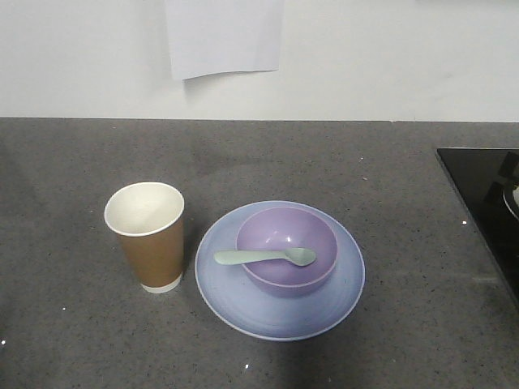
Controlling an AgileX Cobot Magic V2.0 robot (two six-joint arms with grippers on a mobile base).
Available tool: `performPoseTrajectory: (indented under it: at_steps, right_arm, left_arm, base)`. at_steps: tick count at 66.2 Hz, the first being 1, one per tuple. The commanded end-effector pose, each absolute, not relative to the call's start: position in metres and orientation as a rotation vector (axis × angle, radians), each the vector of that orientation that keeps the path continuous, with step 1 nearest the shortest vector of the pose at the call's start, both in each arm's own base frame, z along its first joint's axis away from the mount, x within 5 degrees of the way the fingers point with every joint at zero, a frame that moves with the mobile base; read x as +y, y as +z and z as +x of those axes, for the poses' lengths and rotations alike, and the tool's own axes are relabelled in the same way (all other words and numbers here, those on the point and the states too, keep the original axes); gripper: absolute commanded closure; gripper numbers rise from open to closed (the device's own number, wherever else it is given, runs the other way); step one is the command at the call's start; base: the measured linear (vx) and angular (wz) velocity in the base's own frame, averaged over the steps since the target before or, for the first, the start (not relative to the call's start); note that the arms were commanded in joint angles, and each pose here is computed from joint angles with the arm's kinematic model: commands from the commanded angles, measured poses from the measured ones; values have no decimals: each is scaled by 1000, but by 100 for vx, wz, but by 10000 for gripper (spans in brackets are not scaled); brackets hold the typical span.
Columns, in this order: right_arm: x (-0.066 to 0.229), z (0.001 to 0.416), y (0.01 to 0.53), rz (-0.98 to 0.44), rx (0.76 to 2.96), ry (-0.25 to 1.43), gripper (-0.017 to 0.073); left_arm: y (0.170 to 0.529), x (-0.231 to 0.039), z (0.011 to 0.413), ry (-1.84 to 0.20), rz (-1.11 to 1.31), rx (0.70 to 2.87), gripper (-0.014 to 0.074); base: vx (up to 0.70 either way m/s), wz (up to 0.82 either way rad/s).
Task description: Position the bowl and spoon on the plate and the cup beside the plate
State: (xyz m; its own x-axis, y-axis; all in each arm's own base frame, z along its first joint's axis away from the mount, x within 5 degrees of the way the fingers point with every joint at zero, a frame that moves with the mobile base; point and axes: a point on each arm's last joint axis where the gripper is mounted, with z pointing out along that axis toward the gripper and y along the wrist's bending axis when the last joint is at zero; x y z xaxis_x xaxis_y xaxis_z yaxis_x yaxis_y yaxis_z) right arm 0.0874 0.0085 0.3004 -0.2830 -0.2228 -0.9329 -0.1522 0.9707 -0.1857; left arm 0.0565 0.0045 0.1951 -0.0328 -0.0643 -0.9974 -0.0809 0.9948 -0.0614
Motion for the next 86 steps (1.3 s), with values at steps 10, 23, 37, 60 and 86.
performPoseTrajectory:
  at_steps: [10, 23, 37, 60, 86]
  right_arm:
    - [10, 89, 314, -284, 1776, -72, 564]
    - [10, 89, 314, -284, 1776, -72, 564]
    - [10, 89, 314, -283, 1776, -71, 564]
    - [12, 79, 310, -228, 1735, 54, 564]
    - [2, 64, 221, 46, 1440, 110, 564]
  left_arm:
    - [194, 4, 56, -2, -122, 1545, 599]
    - [194, 4, 56, -2, -122, 1545, 599]
    - [194, 4, 56, -2, -122, 1545, 599]
    - [194, 4, 56, -2, -122, 1545, 599]
    - [194, 4, 56, -2, -122, 1545, 599]
  base:
    - [0, 0]
    - [0, 0]
    - [0, 0]
    - [0, 0]
    - [0, 0]
